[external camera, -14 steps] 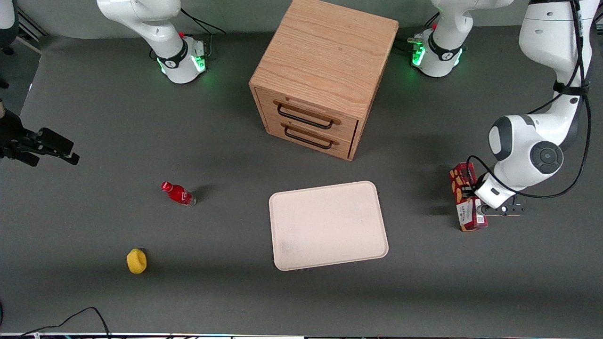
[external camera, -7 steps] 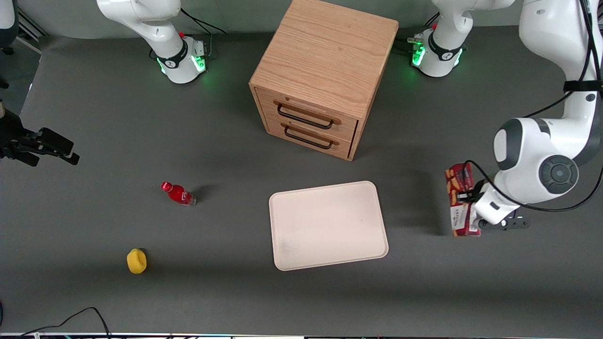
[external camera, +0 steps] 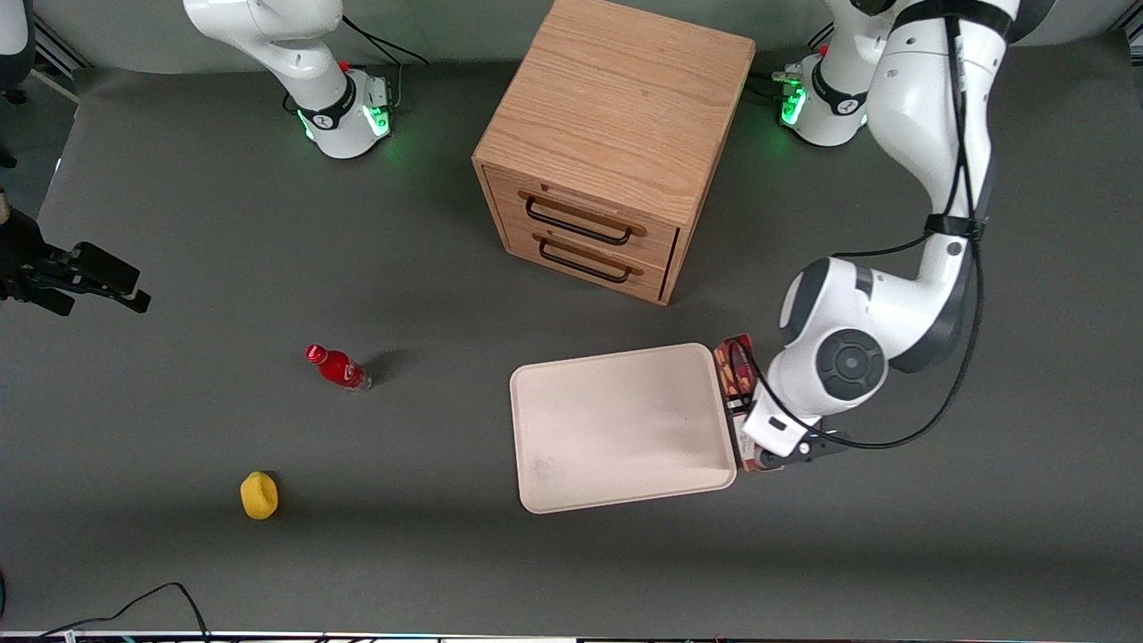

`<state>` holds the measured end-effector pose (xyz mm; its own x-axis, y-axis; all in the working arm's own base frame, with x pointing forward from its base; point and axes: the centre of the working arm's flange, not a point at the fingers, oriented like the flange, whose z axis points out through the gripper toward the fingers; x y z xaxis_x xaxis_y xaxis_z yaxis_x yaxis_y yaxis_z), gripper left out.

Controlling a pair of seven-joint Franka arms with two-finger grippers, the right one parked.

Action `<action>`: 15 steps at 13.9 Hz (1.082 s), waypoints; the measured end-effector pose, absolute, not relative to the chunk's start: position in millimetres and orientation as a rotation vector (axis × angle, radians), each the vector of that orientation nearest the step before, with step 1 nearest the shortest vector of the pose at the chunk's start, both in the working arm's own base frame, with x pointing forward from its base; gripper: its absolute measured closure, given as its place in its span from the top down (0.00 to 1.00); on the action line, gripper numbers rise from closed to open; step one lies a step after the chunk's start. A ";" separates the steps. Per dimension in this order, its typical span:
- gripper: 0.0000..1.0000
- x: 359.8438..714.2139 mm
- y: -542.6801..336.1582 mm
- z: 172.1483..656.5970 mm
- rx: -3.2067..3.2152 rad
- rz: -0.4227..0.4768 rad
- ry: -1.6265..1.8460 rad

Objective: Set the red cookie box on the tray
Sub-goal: 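Carry the upright red box with the left gripper onto the white tray, then lower the box onto the tray corner and open the left gripper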

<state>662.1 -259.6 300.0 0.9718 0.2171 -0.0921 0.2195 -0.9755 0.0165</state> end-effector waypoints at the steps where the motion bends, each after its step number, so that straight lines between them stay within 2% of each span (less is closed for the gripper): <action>1: 0.08 661.3 -268.8 298.1 3.087 -0.121 0.354; 5: 0.08 655.7 -305.9 277.0 3.055 -0.038 0.383; 9: 0.08 652.2 -315.4 254.3 3.061 -0.044 0.374; 10: 0.13 652.6 -314.7 252.5 3.068 -0.038 0.368; 15: 0.68 660.0 -309.9 264.2 3.094 0.024 0.344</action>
